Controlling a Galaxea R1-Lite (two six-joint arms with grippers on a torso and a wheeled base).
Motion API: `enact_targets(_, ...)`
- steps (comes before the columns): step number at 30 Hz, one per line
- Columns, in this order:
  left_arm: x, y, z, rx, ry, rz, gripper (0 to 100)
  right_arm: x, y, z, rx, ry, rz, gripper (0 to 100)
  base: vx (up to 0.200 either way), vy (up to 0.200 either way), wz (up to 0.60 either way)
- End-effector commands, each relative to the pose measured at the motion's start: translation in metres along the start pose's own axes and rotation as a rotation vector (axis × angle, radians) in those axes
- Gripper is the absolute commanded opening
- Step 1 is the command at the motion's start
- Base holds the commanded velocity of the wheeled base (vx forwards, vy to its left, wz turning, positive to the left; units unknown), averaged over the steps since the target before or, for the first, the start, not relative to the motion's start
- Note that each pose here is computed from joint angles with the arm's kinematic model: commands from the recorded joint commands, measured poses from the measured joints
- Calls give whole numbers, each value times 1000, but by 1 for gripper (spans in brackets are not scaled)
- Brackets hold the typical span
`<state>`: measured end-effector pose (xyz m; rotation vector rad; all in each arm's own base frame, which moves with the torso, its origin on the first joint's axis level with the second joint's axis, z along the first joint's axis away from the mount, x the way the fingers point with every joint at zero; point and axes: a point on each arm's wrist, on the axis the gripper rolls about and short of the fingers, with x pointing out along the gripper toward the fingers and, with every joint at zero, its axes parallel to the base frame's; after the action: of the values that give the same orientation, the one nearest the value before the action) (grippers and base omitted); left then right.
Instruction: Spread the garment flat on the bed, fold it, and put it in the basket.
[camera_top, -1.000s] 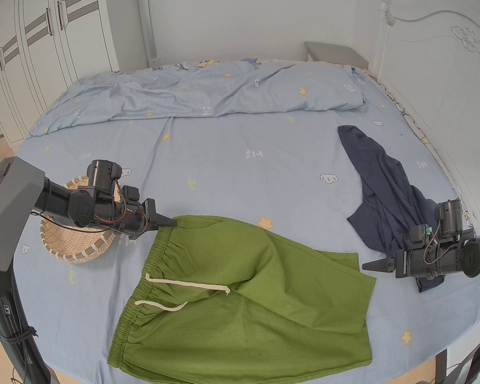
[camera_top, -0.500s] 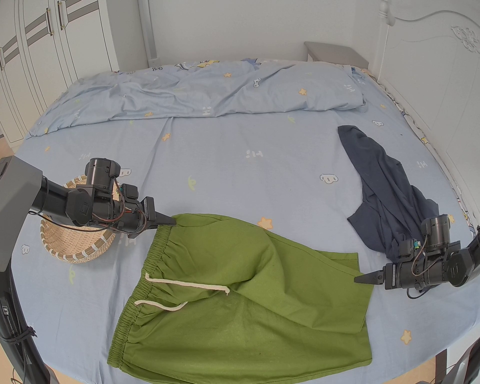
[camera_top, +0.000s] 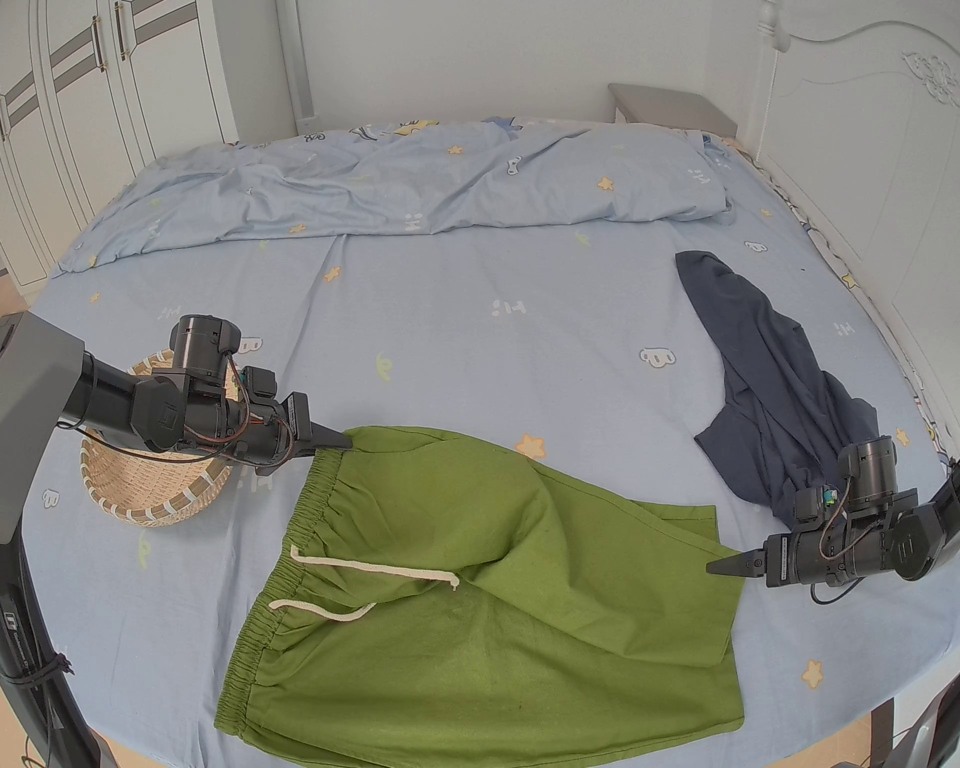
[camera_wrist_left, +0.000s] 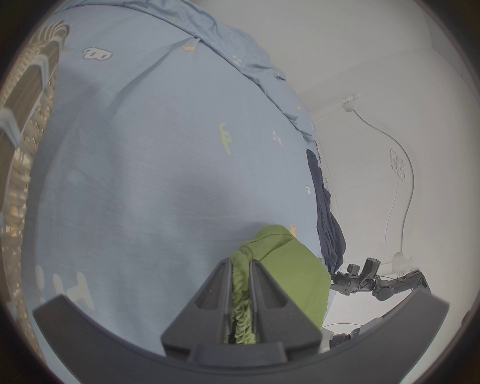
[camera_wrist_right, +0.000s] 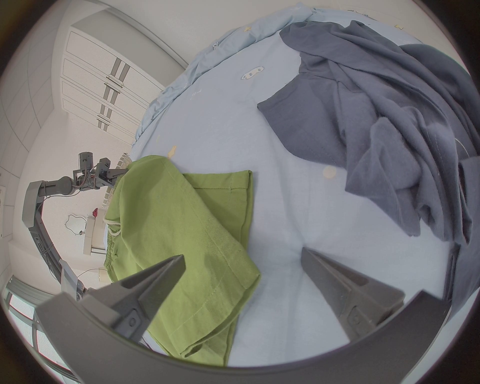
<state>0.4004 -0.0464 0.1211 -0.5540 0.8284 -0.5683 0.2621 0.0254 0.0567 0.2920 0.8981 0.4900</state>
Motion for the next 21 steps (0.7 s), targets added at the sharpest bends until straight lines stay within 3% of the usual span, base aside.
enact_targets(1, -1, 0, 1, 0, -3, 0, 0, 0, 0, -1, 1, 2, 1, 0, 0, 0, 0)
enact_targets(15, -2, -1, 1, 1, -4, -1, 0, -5, 2, 4, -14, -27, -3, 0, 0, 0, 0)
enact_targets(21, -13, -1, 5, 4, -46, 42, 0, -29, 20, 31, -70, -170, 13, 0, 0, 0, 0)
